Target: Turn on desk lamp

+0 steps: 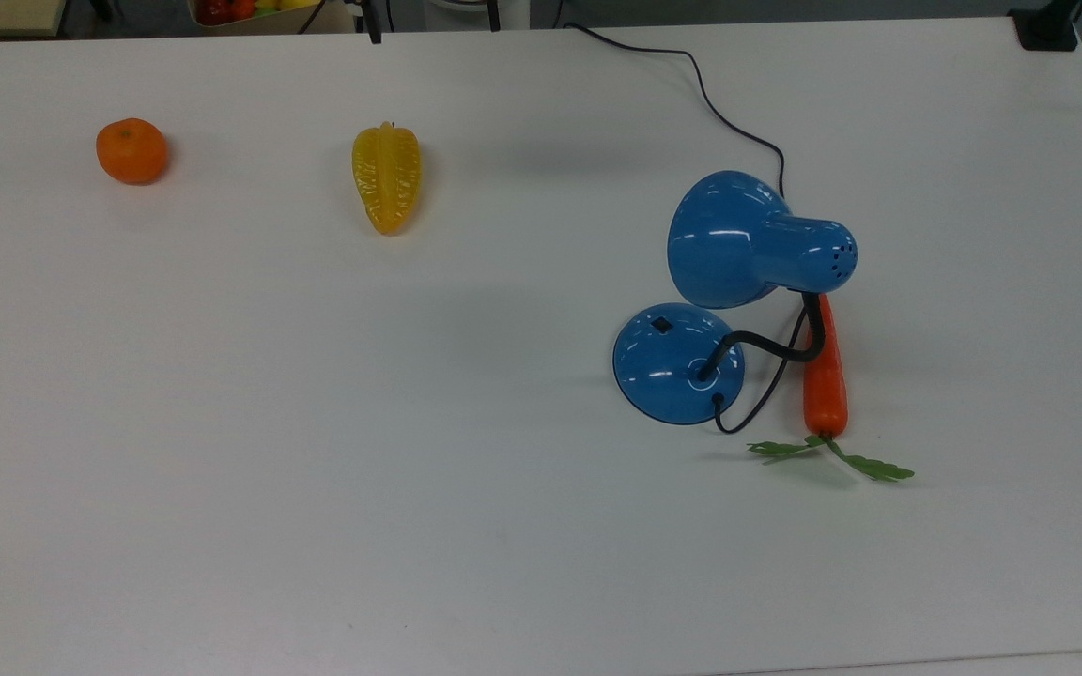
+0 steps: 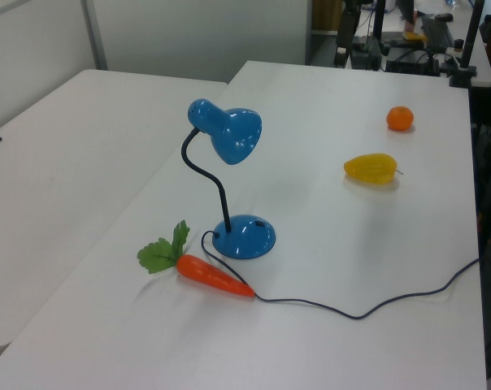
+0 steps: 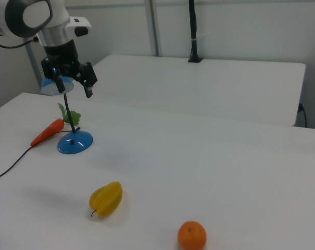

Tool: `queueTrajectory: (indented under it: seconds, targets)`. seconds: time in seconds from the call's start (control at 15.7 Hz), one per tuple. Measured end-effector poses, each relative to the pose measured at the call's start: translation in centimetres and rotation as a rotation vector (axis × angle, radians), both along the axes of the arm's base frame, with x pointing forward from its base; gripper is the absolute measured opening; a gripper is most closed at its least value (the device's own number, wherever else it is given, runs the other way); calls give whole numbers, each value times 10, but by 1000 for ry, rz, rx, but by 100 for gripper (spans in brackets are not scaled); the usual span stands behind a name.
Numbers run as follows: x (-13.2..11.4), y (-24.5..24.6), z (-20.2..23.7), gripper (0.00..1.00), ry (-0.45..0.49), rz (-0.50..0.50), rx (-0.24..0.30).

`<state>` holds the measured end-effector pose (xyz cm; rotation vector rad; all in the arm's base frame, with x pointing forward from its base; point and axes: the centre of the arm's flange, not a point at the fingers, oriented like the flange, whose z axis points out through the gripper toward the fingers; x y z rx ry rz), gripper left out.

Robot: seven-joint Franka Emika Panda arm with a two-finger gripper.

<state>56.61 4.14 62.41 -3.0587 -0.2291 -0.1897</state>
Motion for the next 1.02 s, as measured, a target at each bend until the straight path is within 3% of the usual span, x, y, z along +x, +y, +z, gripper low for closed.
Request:
queueTrajectory:
  seconds: [1.02]
  targets:
    - [0, 4, -2, 99, 4, 5, 0]
